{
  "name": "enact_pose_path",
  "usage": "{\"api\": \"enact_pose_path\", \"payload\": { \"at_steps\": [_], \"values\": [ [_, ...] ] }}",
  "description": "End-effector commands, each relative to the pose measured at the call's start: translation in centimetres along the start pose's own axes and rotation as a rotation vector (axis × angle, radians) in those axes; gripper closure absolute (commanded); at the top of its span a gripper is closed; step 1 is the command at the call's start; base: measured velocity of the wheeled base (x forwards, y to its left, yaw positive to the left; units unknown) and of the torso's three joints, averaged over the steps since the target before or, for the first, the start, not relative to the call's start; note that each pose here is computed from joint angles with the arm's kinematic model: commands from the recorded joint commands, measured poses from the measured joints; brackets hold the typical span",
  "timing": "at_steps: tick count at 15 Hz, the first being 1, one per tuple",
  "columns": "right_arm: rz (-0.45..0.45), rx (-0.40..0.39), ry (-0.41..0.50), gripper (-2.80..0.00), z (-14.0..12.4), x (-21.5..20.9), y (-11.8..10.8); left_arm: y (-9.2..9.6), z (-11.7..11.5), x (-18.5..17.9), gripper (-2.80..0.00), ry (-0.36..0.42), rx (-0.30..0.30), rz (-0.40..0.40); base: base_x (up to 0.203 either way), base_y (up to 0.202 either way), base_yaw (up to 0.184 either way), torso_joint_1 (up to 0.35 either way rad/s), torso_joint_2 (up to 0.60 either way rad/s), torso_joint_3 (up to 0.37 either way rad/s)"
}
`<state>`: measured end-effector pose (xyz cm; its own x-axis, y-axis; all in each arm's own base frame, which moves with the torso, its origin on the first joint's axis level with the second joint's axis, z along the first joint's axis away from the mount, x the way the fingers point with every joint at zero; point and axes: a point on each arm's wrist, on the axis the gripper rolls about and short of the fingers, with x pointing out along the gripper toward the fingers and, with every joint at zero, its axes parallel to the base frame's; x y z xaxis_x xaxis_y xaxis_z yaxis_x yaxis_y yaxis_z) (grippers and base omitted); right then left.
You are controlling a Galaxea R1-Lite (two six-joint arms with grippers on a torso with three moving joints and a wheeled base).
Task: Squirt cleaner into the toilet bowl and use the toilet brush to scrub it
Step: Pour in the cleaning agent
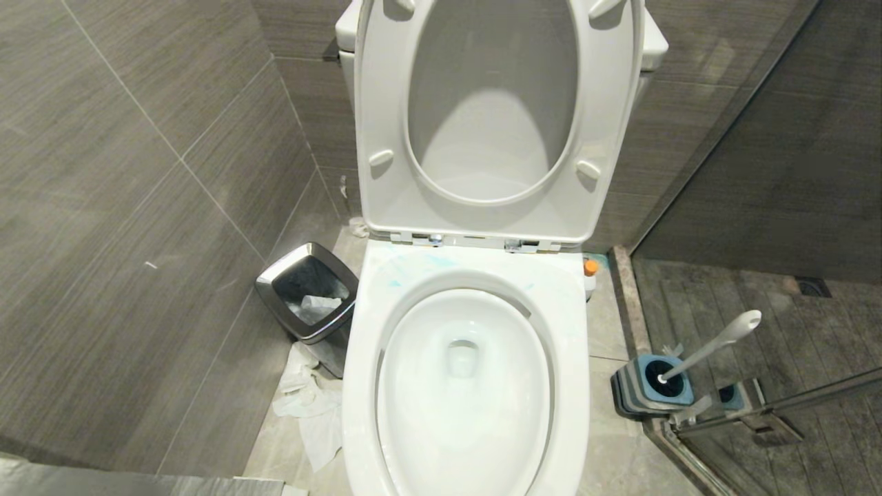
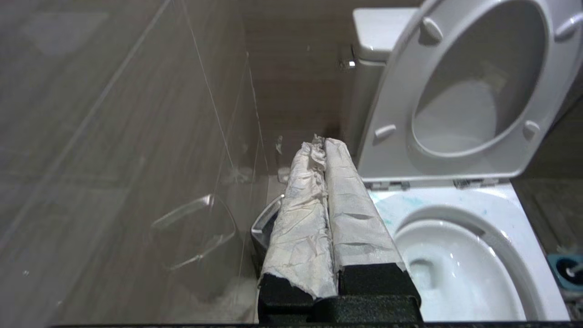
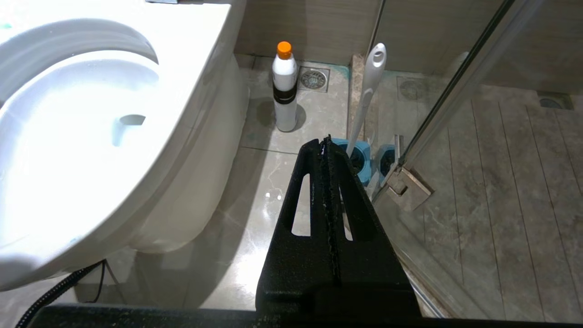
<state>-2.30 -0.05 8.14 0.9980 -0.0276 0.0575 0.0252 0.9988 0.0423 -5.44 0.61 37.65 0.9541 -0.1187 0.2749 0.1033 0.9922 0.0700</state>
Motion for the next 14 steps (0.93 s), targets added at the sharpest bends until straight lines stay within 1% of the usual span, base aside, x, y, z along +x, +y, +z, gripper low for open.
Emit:
{"api": "enact_pose_path", "payload": {
  "at_steps": [1,4,6,7,12,14],
  "values": [
    [-0.001,0.000,0.025,0.00,-0.7,0.2,0.0,-1.1,-2.2,-4.3,0.00,-0.037,0.012,-0.015,0.000,0.000,0.000,0.000,0.00,0.000],
    [-0.001,0.000,0.024,0.00,-0.7,0.2,0.0,-2.4,-5.3,-6.9,0.00,-0.034,0.017,-0.081,0.000,0.000,0.000,0.000,0.00,0.000],
    [-0.001,0.000,0.025,0.00,-0.7,0.2,0.0,-3.0,-7.0,-8.1,0.00,-0.037,0.002,-0.109,0.000,0.000,0.000,0.000,0.00,0.000],
    [-0.001,0.000,0.025,0.00,-0.7,0.2,0.0,-3.0,-7.4,-8.2,0.00,-0.039,-0.013,-0.119,0.000,0.000,0.000,0.000,0.00,0.000],
    [-0.001,0.000,0.025,0.00,-0.7,0.2,0.0,-3.0,-9.7,-9.8,0.00,-0.055,-0.020,-0.148,0.000,0.000,0.000,0.000,0.00,0.000],
    [-0.001,0.000,0.024,0.00,-0.7,0.2,0.0,-3.1,-11.2,-11.0,0.00,-0.075,-0.020,-0.154,0.000,0.000,0.000,0.000,0.00,0.000]
  ]
}}
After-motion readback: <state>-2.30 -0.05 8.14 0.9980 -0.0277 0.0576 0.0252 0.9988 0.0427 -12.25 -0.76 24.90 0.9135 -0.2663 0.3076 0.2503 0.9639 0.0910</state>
